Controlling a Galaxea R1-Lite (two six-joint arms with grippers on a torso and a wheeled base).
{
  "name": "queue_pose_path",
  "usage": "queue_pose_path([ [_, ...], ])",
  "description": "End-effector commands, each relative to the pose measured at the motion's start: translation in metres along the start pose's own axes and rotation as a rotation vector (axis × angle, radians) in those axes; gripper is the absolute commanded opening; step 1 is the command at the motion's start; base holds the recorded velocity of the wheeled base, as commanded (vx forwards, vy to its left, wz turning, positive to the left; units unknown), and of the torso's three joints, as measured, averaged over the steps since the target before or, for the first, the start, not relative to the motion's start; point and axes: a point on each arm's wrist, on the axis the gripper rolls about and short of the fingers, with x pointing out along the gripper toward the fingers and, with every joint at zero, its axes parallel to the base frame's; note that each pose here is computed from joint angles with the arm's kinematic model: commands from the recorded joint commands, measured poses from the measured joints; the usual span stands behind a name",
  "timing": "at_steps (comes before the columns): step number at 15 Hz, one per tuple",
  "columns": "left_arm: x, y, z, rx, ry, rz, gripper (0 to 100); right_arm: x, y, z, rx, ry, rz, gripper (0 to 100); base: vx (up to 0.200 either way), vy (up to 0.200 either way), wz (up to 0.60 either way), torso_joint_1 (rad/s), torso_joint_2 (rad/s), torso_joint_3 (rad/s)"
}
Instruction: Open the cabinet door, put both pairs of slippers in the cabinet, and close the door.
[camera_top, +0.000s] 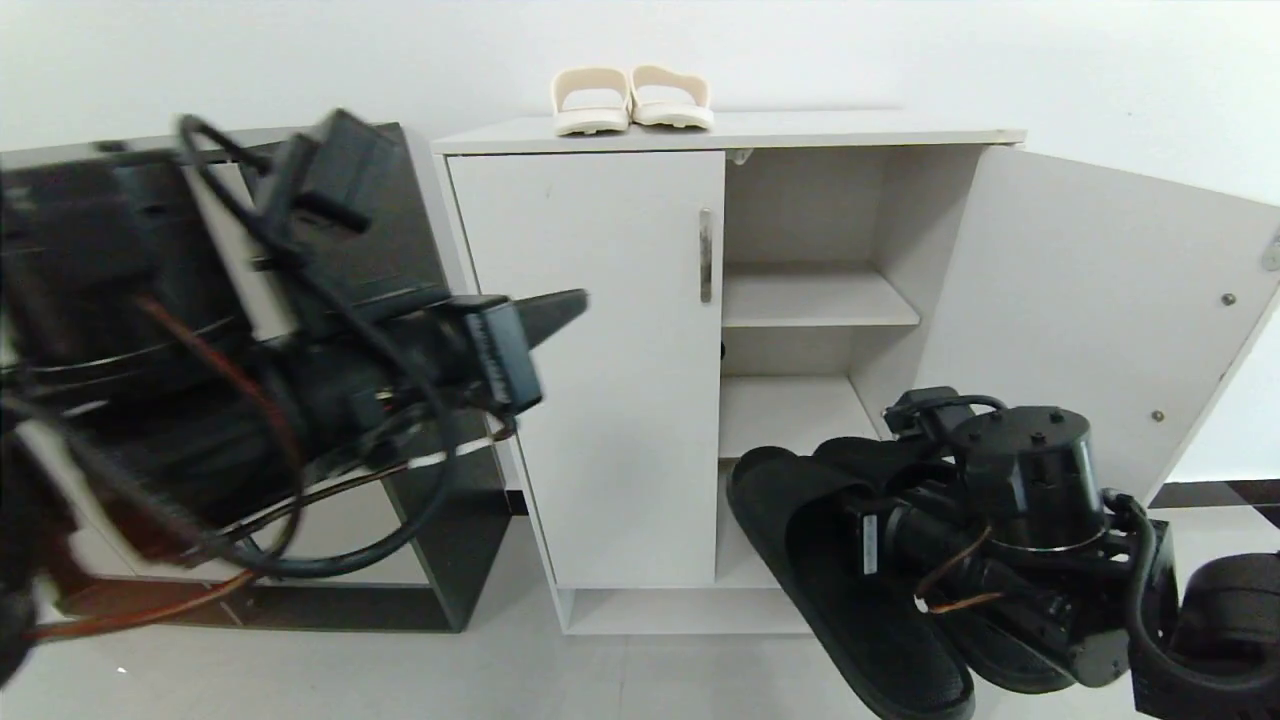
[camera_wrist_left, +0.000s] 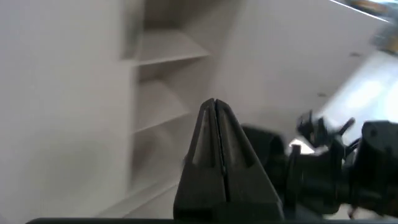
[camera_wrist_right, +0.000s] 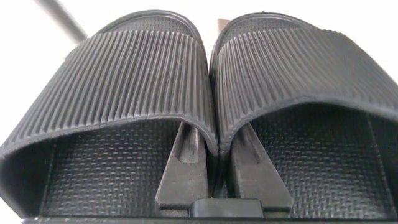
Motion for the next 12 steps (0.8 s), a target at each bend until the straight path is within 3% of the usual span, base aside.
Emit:
queue_pose_path([
  [1,-0.158,0.021,-0.013,0.067,-0.034,0.429,0,0.023,-0.007,-0.008,-0.012,0.034,-0.082,0,0.000,0.000,0.00,0.000,0.00,0.000],
  [2,-0.197,0.022,-0.025,0.114,-0.034,0.529,0,0.023,-0.007,-0.010,-0.019,0.039,-0.085,0,0.000,0.000,0.00,0.000,0.00,0.000],
  [4,-0.247,0.014,-0.057,0.131,-0.078,0.687,0,0.022,-0.005,-0.011,-0.030,0.041,-0.077,0,0.000,0.000,0.00,0.000,0.00,0.000],
  [5,-0.247,0.014,-0.057,0.131,-0.078,0.687,0,0.022,-0.005,-0.011,-0.030,0.041,-0.077,0,0.000,0.000,0.00,0.000,0.00,0.000],
  [6,-0.266,0.009,-0.094,0.136,-0.140,0.829,0,0.020,-0.005,-0.018,-0.048,0.052,-0.072,0,0.000,0.000,0.00,0.000,0.00,0.000],
  [7,-0.269,0.008,-0.115,0.140,-0.152,0.886,0,0.022,-0.005,-0.020,-0.060,0.052,-0.071,0,0.000,0.000,0.00,0.000,0.00,0.000],
  [8,-0.270,0.009,-0.123,0.142,-0.150,0.903,0,0.022,-0.004,-0.021,-0.059,0.049,-0.071,0,0.000,0.000,0.00,0.000,0.00,0.000],
  [9,-0.268,0.013,-0.145,0.145,-0.127,0.933,0,0.028,-0.003,-0.026,-0.059,0.047,-0.070,0,0.000,0.000,0.00,0.000,0.00,0.000],
  [11,-0.266,0.018,-0.157,0.133,-0.084,0.931,0,0.034,-0.002,-0.032,-0.062,0.044,-0.071,0,0.000,0.000,0.00,0.000,0.00,0.000],
  [12,-0.266,0.022,-0.174,0.163,-0.059,0.887,0,0.037,-0.002,-0.035,-0.071,0.032,-0.068,0,0.000,0.000,0.00,0.000,0.00,0.000],
])
